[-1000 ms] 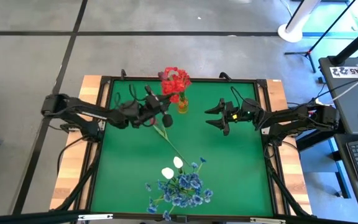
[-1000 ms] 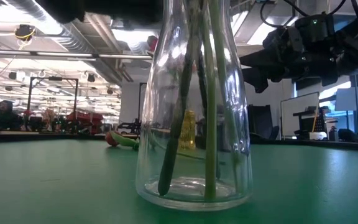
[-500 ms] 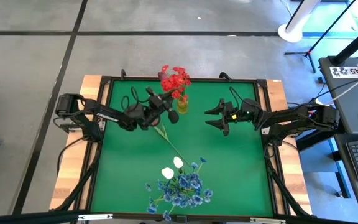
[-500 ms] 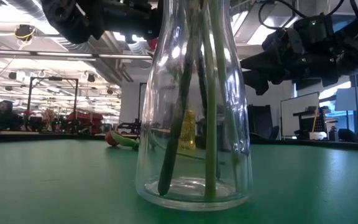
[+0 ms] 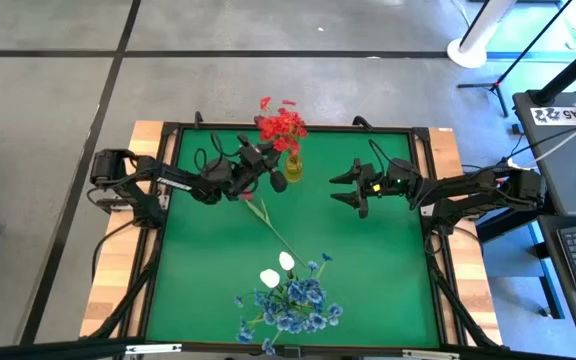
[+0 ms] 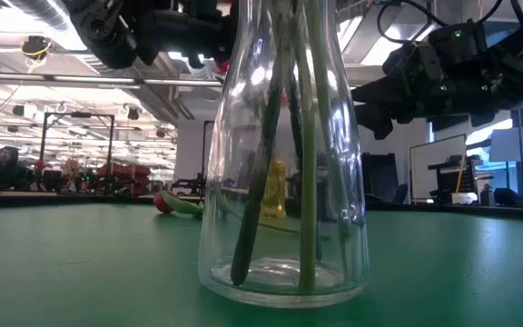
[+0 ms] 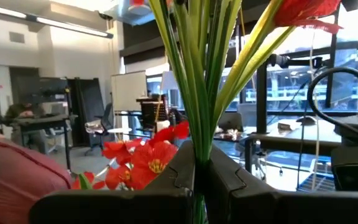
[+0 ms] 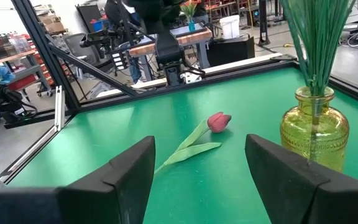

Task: Sort flowers into vase by color
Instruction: Put the red flowers into the yellow vase

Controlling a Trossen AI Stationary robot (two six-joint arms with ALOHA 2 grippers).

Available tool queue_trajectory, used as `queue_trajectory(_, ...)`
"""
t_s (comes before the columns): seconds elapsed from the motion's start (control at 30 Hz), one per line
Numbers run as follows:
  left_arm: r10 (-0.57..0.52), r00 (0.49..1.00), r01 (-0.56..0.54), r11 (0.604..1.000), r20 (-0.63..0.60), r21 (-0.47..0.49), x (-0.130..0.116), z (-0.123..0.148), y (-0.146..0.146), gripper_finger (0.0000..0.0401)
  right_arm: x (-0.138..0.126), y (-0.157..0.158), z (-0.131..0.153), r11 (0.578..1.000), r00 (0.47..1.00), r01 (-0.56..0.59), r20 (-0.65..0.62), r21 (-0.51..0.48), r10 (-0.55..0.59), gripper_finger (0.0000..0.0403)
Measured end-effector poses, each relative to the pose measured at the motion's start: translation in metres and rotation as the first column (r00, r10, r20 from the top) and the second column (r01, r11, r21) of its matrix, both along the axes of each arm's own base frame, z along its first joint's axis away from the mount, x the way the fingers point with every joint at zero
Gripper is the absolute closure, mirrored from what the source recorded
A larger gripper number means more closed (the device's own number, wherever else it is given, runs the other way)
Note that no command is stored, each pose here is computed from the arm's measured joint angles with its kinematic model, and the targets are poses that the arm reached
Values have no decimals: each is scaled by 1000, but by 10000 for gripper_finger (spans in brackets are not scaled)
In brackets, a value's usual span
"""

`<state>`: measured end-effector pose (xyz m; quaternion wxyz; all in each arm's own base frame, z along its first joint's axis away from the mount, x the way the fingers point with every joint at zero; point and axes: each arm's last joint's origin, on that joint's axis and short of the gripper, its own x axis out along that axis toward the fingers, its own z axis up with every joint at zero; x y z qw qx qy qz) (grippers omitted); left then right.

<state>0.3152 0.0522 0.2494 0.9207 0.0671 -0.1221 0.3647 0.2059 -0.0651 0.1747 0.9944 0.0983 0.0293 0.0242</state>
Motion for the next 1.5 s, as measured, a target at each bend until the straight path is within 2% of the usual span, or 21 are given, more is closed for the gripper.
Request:
queue_trajectory(0.3, 5, 1000, -6, 998, -26, -59, 7, -22, 17, 396, 0, 0, -1, 1000, 1000, -1, -7, 2, 1, 155)
queue_trajectory(0.6, -5, 992, -6, 996, -125, -94, 13, -42, 18, 396, 0, 0, -1, 1000, 1000, -1, -7, -13, 1, 155)
queue_trajectory(0.83, -30, 979, -2, 988, -203, -156, 13, -53, 22, 392, 0, 0, -1, 1000, 1000, 13, -7, -19, -13, 155)
queue_trajectory(1.07, -24, 960, -9, 993, -278, -120, 14, -56, 21, 326, 0, -1, -1, 999, 999, 37, -6, -21, -38, 155)
queue_trajectory(1.5, -25, 964, -11, 991, -266, -131, 13, -52, 17, 180, 0, -1, -1, 999, 999, 38, -6, -23, -38, 155)
